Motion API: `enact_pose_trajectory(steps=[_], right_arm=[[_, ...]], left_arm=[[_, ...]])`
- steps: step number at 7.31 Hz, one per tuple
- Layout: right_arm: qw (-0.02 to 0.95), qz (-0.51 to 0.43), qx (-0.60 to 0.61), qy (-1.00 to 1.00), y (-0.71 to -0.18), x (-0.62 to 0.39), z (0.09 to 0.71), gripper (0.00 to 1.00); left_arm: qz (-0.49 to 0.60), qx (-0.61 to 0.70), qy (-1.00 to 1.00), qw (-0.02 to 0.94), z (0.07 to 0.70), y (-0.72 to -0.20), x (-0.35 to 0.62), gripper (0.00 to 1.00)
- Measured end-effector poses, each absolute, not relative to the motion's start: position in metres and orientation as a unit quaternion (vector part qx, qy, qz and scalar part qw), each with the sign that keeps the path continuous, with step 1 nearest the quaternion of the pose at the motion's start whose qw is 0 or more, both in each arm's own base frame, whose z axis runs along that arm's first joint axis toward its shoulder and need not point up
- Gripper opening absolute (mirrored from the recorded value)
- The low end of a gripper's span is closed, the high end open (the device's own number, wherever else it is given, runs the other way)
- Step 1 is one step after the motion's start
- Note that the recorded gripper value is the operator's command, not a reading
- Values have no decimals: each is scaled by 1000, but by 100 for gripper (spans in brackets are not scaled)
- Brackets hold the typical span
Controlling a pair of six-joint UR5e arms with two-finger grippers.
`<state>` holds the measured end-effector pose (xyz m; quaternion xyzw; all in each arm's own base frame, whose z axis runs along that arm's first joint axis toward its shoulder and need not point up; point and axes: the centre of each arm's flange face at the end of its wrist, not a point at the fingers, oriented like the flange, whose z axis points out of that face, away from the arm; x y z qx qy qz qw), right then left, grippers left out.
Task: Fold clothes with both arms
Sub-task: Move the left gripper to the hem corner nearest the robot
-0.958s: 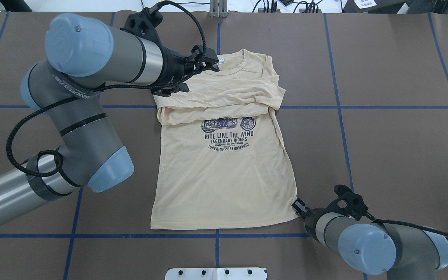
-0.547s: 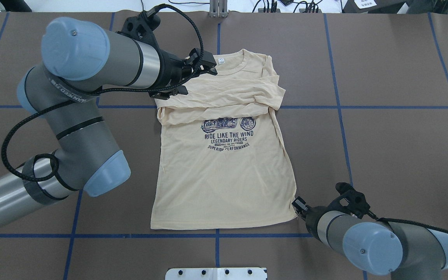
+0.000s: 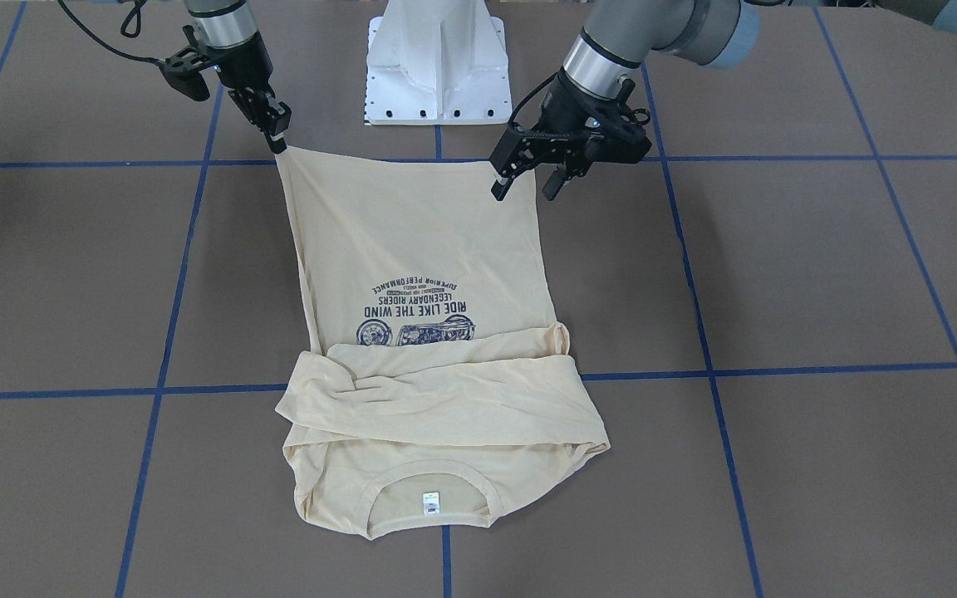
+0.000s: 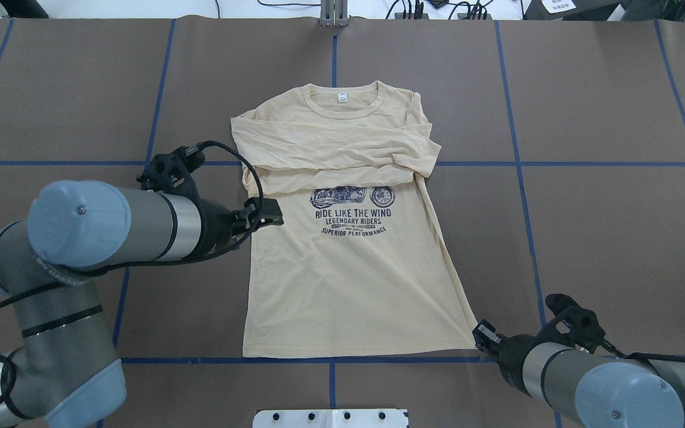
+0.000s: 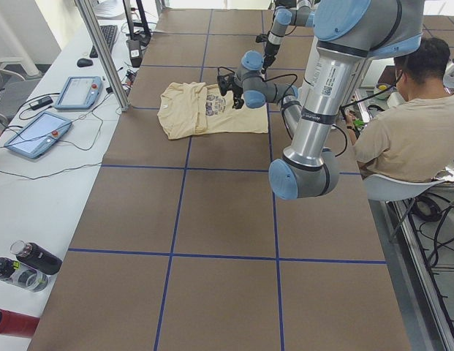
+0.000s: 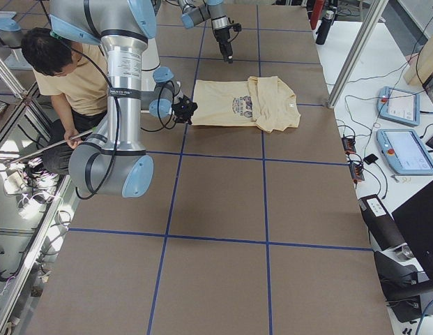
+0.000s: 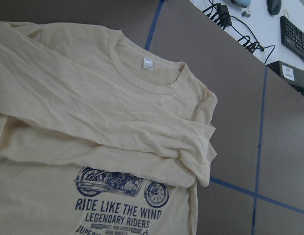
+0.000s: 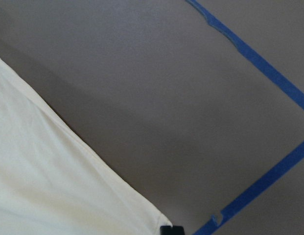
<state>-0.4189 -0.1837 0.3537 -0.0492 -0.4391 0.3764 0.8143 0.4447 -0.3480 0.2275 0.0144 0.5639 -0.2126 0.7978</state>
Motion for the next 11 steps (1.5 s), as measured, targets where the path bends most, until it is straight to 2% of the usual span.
enact_pose_trajectory(steps=[4, 7, 8, 11], right_arm=[[819, 361, -57, -442, -165, -418, 350, 0], [822, 362, -53, -436, -167, -419, 355, 0], [822, 363, -53, -435, -167, -420, 356, 0], [823, 365, -51, -433, -168, -420, 359, 0]], left_arm=[[-231, -73, 496, 834, 282, -260, 486, 82], [-221, -92, 472, 849, 295, -231, 507, 73], [-216, -98, 467, 852, 298, -222, 515, 66], [-214, -114, 462, 853, 297, -203, 530, 66]])
